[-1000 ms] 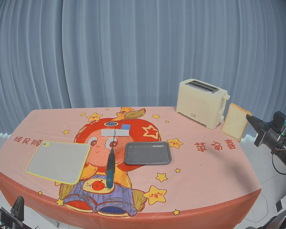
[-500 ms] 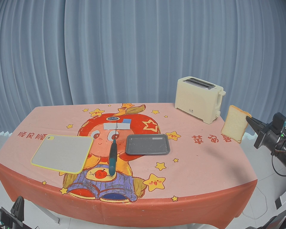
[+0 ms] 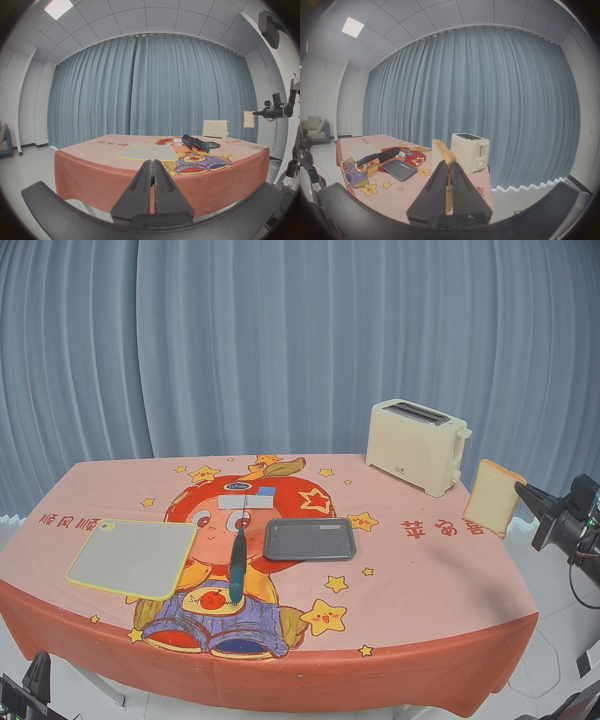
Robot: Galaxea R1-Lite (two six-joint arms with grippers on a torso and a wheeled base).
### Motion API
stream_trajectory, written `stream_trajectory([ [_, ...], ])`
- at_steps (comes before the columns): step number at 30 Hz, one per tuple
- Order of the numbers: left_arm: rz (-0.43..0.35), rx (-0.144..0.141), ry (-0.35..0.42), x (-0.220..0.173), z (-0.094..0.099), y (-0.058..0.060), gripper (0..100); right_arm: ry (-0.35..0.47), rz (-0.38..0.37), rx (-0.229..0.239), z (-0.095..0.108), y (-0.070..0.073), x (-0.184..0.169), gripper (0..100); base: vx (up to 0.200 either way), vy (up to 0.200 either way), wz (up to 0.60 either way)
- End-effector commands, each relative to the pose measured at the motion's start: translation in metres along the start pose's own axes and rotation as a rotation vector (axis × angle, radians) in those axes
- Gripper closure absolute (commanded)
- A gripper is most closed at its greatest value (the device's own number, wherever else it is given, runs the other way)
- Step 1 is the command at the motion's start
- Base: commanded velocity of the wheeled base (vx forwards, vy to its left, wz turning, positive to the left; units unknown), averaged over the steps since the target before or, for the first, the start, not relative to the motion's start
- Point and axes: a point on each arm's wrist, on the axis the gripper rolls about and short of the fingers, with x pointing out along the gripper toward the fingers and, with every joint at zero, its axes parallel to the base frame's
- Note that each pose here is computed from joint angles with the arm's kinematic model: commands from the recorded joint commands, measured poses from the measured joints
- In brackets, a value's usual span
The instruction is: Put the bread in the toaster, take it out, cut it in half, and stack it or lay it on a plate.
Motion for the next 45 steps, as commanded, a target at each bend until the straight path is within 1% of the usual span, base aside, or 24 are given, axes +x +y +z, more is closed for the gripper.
stream_trajectory([
  [1,0.001,0.0,0.013,0.001,-0.005,0.0001,100,0.0,0.023,0.003,0.0,0.0044,0.001,100,0.0,0.2,0.0],
  [42,0.001,0.0,0.013,0.001,-0.005,0.0001,100,-0.008,0.032,-0.003,0.0017,0.0062,0.0002,100,0.0,0.2,0.0],
  [45,0.001,0.0,0.013,0.001,-0.005,0.0001,100,-0.009,0.043,-0.002,0.0015,0.0082,-0.0004,100,0.0,0.2,0.0],
])
